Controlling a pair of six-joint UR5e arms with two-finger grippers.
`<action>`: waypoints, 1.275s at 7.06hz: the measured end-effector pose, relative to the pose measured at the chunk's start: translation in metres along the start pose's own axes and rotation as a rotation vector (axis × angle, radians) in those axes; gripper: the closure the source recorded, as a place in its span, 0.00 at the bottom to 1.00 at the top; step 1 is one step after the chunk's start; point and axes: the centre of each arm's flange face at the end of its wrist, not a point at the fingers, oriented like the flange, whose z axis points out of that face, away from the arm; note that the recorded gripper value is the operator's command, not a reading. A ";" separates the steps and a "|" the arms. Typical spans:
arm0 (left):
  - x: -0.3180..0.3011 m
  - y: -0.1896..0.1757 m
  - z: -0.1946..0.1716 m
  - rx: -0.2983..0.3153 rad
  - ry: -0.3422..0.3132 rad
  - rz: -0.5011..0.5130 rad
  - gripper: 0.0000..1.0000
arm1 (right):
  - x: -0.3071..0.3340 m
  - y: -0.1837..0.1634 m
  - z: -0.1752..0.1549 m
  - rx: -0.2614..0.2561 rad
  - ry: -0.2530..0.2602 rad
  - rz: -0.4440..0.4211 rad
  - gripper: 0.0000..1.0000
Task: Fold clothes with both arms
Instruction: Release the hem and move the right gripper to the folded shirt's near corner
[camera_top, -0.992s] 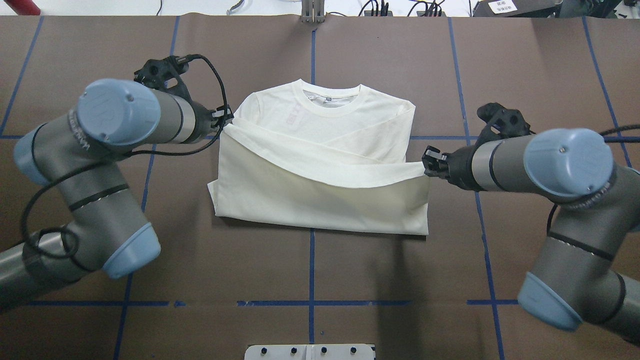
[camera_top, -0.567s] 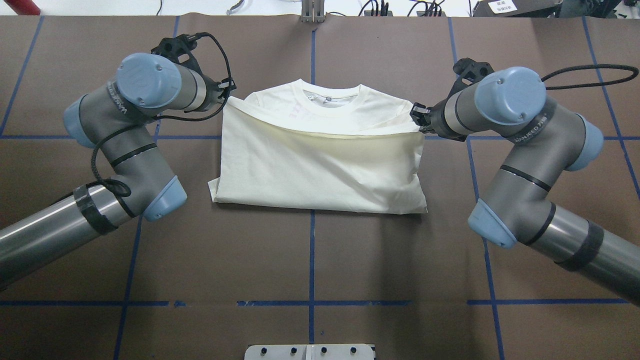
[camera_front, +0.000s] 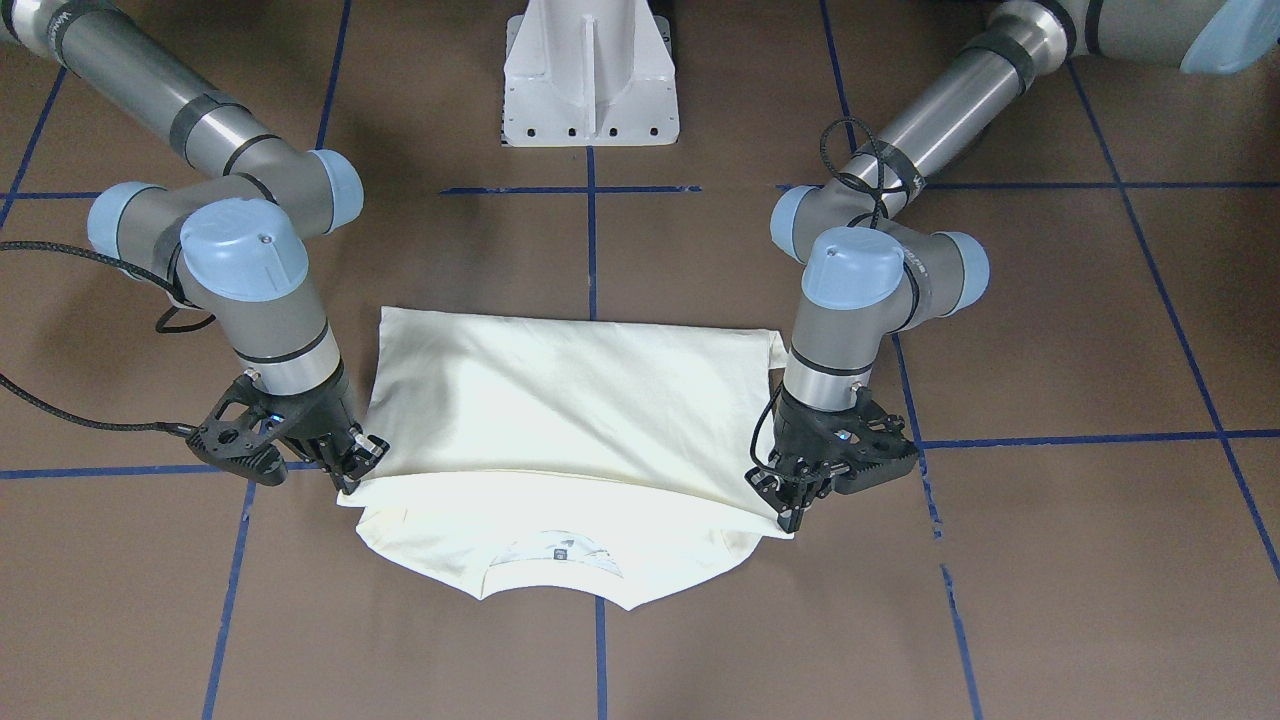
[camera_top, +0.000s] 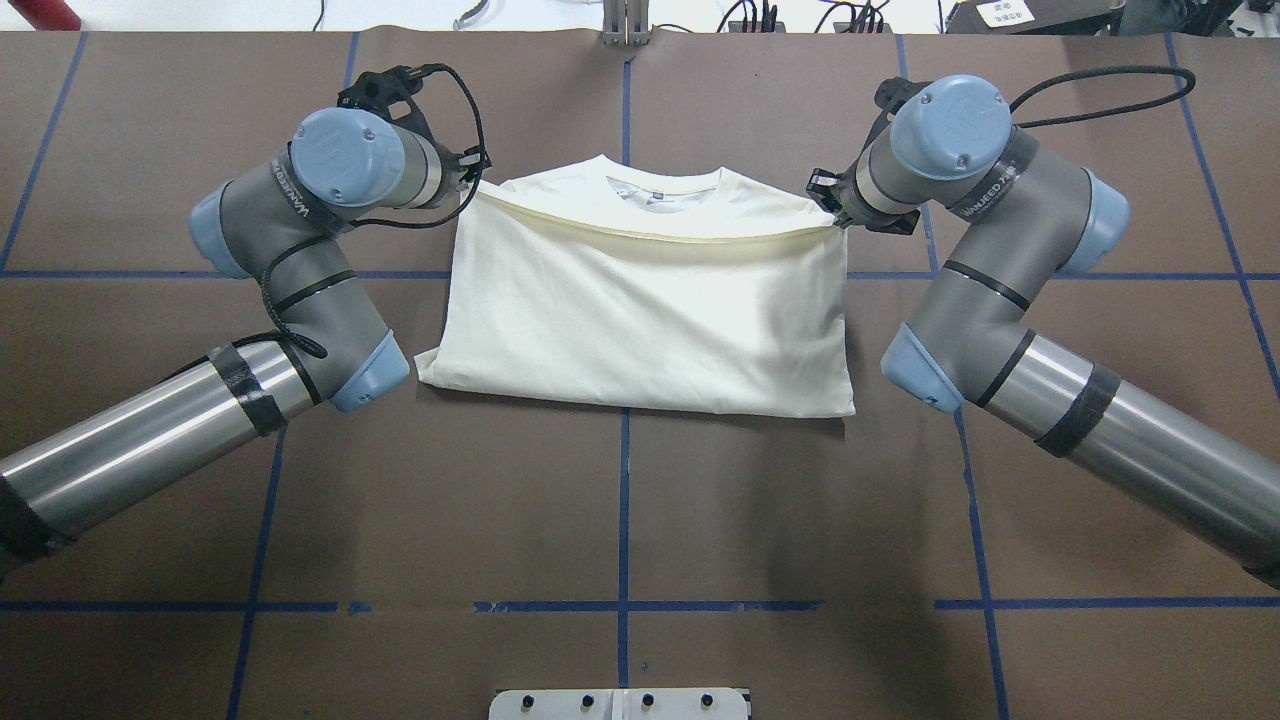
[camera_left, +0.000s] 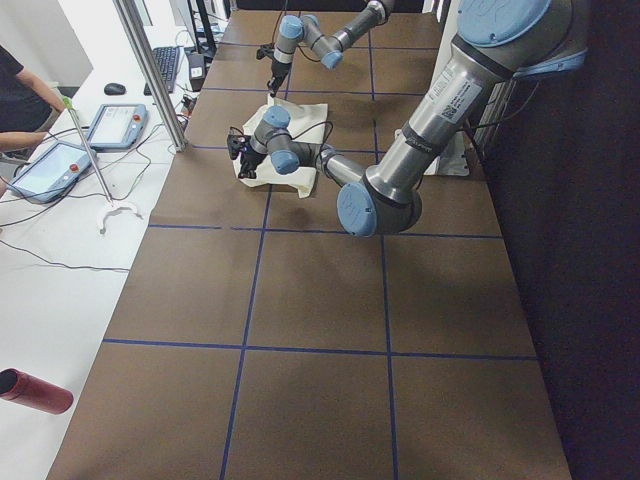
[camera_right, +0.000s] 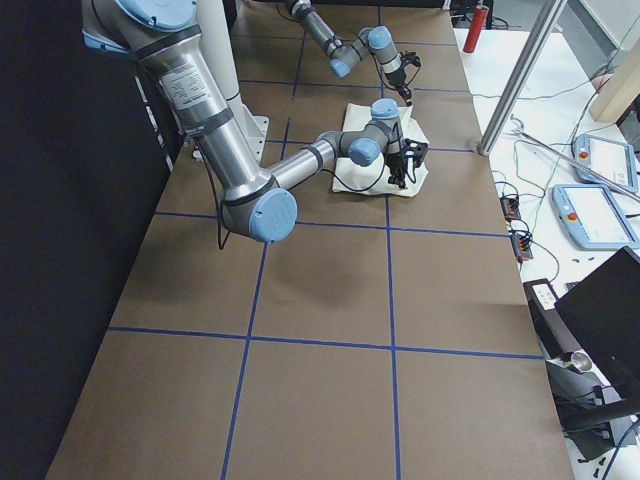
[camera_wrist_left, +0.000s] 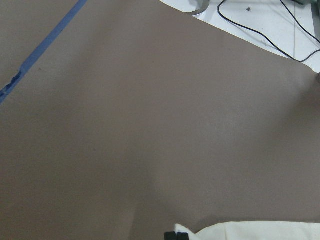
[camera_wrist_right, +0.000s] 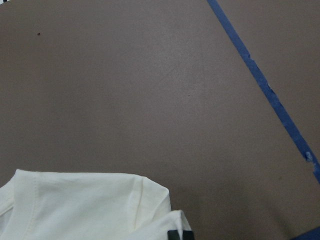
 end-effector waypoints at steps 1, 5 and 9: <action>0.000 -0.001 -0.001 0.002 0.004 0.023 0.59 | -0.001 -0.001 0.004 -0.001 0.006 -0.001 0.97; -0.013 -0.002 -0.032 0.012 0.083 0.061 0.54 | -0.007 -0.002 -0.007 0.006 -0.015 0.004 0.00; -0.040 0.002 -0.072 0.019 0.131 0.065 0.53 | 0.051 0.061 -0.070 -0.116 -0.112 0.061 0.03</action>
